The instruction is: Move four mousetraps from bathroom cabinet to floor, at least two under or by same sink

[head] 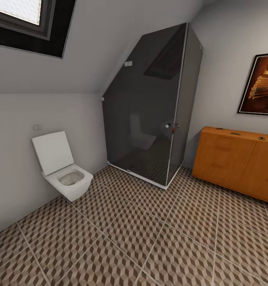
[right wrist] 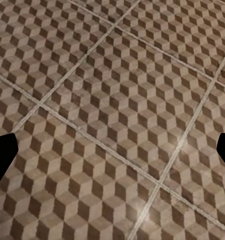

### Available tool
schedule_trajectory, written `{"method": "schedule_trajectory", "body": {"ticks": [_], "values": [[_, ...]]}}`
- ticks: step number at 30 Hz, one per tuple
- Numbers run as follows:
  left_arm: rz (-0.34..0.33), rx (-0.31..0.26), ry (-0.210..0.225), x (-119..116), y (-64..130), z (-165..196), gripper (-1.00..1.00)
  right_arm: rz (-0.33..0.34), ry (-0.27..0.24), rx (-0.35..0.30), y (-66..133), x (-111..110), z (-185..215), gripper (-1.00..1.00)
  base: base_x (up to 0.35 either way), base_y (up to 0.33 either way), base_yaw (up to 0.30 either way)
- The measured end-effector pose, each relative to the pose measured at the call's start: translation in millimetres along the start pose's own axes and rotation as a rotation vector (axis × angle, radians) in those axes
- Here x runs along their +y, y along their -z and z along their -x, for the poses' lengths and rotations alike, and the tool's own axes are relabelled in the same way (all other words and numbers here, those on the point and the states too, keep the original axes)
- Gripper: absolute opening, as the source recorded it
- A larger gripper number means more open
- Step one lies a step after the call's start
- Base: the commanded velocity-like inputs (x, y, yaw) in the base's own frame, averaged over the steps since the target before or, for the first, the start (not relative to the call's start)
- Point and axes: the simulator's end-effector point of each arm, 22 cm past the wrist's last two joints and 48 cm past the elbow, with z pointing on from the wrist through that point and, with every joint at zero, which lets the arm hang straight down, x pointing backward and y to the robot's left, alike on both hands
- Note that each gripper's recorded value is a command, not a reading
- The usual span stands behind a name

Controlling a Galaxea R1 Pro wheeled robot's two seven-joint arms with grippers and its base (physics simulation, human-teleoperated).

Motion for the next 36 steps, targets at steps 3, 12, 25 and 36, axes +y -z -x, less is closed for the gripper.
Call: {"method": "schedule_trajectory", "body": {"ticks": [3, 12, 25, 36], "values": [[0.006, -0.005, 0.004, 2.0, -0.6, 2.9, 1.00, 0.000, -0.003, -0.004, -0.1, -0.6, 1.1, 1.00, 0.000, 0.000, 0.000], [0.010, -0.086, 0.012, 2.4, -10.3, 81.6, 1.00, -0.008, 0.001, -0.108, -6.2, -3.0, 64.6, 1.00, 0.000, 0.000, 0.000], [0.032, -0.123, 0.002, 17.8, 20.7, 285.6, 1.00, -0.048, 0.016, -0.325, 20.3, -14.2, 290.8, 1.00, 0.000, 0.000, 0.000], [0.027, -0.151, 0.002, 17.2, 11.8, 291.1, 1.00, -0.044, 0.008, -0.405, 32.0, -7.7, 335.4, 1.00, 0.000, 0.000, 0.000]]}}
